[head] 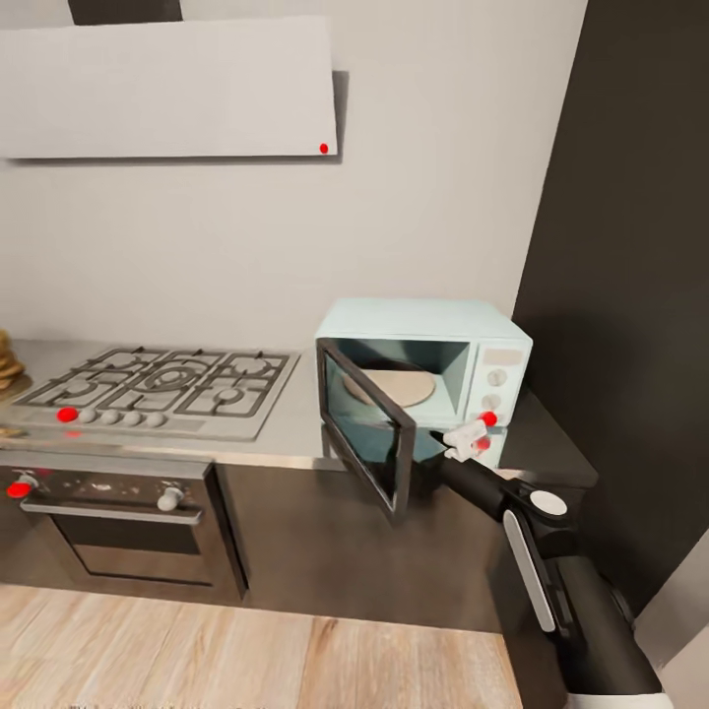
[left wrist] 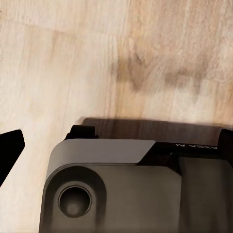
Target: In the kitchen, take the popcorn bag from the countertop, put it into the microwave, and heat it until the popcorn is cooked so the cooked popcorn ends up inside the bag.
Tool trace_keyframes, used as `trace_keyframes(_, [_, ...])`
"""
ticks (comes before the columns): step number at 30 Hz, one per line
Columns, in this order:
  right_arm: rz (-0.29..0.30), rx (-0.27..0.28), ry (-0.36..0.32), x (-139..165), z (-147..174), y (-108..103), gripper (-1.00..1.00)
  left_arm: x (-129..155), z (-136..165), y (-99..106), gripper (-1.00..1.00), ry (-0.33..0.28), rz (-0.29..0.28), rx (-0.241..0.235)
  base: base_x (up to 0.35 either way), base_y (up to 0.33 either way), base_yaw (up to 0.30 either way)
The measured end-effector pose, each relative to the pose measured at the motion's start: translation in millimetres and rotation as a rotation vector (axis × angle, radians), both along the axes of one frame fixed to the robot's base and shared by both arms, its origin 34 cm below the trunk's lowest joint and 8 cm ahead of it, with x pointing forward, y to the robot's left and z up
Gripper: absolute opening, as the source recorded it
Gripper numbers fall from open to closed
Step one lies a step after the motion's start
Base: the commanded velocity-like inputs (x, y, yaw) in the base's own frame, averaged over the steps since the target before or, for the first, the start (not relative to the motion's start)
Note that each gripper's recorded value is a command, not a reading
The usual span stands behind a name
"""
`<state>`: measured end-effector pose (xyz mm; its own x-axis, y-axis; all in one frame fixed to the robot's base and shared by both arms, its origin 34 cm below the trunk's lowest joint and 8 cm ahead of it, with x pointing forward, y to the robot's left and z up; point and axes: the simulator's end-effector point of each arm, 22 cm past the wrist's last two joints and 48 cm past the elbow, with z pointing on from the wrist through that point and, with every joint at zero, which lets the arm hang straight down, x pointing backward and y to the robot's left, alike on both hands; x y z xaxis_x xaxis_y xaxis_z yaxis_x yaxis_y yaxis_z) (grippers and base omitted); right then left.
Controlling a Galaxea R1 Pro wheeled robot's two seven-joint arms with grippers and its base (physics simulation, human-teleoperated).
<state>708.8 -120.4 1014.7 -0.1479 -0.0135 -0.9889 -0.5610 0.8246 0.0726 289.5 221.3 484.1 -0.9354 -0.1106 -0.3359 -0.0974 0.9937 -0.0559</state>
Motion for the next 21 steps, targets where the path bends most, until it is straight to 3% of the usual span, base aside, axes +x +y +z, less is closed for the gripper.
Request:
trace_keyframes(5, [-0.027, -0.004, 0.0, 4, -1, -5, 1.0, -1, 0, 0, 1.0, 0.001, 0.001, 0.0, 0.0, 0.0, 0.224])
trace_keyframes(11, [-0.036, -0.002, 0.002, 5, -1, -7, 1.0, -1, 0, 0, 1.0, 0.002, 0.002, 0.0, 0.0, 0.0, 0.038])
trace_keyframes(15, [-0.085, -0.012, 0.001, 10, -2, -15, 1.0, -1, 0, 0, 1.0, 0.002, 0.002, -0.001, 0.0, 0.0, 0.227])
trace_keyframes(21, [-0.093, -0.012, -0.001, 11, -2, -16, 1.0, -1, 0, 0, 1.0, 0.002, 0.002, -0.001, -0.052, 0.033, 0.207])
